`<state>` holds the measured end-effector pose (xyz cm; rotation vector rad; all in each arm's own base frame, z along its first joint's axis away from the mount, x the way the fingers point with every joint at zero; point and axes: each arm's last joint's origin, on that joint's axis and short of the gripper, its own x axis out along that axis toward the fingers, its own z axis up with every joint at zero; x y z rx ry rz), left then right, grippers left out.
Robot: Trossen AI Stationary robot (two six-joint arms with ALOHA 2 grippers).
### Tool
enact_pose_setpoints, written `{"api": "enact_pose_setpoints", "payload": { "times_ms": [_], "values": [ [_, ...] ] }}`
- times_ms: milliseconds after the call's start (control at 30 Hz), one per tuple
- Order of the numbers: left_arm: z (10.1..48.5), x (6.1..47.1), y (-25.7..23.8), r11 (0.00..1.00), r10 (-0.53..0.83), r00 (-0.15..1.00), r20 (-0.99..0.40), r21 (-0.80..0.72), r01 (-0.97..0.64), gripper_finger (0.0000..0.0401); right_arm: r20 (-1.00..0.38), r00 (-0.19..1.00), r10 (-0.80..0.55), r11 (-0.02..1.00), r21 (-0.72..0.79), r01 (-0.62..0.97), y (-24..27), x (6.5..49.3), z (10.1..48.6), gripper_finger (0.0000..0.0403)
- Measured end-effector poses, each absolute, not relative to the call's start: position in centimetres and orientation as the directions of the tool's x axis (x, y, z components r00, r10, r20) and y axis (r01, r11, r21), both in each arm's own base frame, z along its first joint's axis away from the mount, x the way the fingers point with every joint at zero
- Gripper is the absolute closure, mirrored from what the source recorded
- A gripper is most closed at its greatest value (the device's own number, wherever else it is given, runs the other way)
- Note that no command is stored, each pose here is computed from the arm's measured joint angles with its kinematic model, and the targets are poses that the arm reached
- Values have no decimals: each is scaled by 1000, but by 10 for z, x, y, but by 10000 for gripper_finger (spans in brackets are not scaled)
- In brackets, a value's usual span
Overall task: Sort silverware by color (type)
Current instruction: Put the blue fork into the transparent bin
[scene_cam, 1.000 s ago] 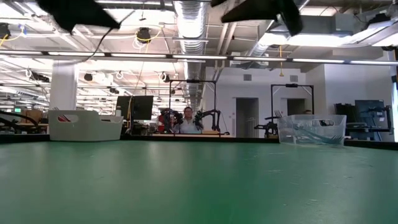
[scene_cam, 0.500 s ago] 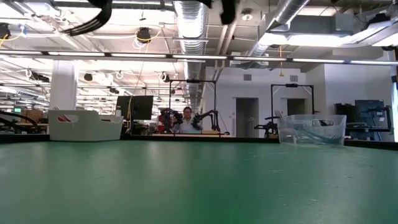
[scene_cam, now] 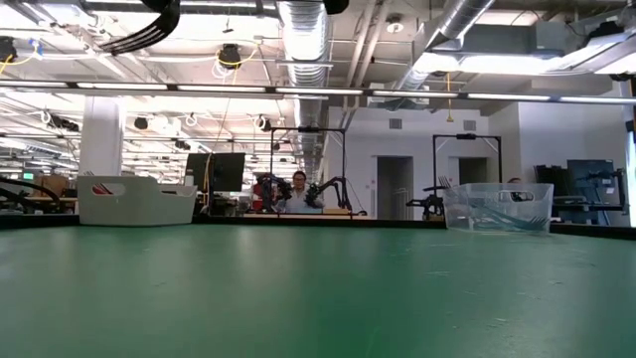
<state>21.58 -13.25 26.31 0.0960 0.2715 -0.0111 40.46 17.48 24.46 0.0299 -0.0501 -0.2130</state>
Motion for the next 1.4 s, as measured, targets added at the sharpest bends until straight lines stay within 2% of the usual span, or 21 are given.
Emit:
{"api": "enact_pose_setpoints", "payload": {
  "times_ms": [67,100,200,333,500,700,833,933,1067,1200,1300,1400],
  "values": [
    [263,216,-132,994,19,963,-268,107,10,399,20,974,-227,974,14,227,174,406,245,366],
    [263,216,-132,994,31,963,-267,112,-1,396,4,970,-243,970,-6,243,173,407,244,380],
    [261,216,-129,989,105,958,-268,126,-74,381,-42,942,-334,942,-51,332,171,407,243,383],
    [252,215,-117,969,241,920,-309,131,-209,358,-180,848,-498,860,-230,456,158,399,246,387],
    [211,213,-82,919,393,812,-430,156,-362,341,-349,650,-676,736,-373,565,104,369,273,387],
    [180,209,-42,839,533,707,-465,185,-511,338,-566,360,-741,638,-428,640,17,305,308,387],
    [175,210,-23,787,600,669,-439,173,-592,338,-642,161,-749,548,-465,695,-42,269,321,387],
    [175,212,-11,749,651,641,-406,207,-630,338,-686,7,-727,497,-520,695,-84,248,315,387],
    [178,214,1,723,683,622,-383,227,-653,337,-743,-130,-656,465,-534,706,-133,224,299,387],
    [177,214,5,720,686,613,-391,243,-650,337,-832,-136,-538,496,-444,746,-166,207,279,387],
    [176,213,4,722,683,609,-404,245,-647,337,-888,-57,-457,543,-329,773,-179,200,266,384],
    [176,212,2,732,668,622,-409,211,-648,337,-926,20,-377,560,-211,801,-187,194,255,353]
  ]
}}
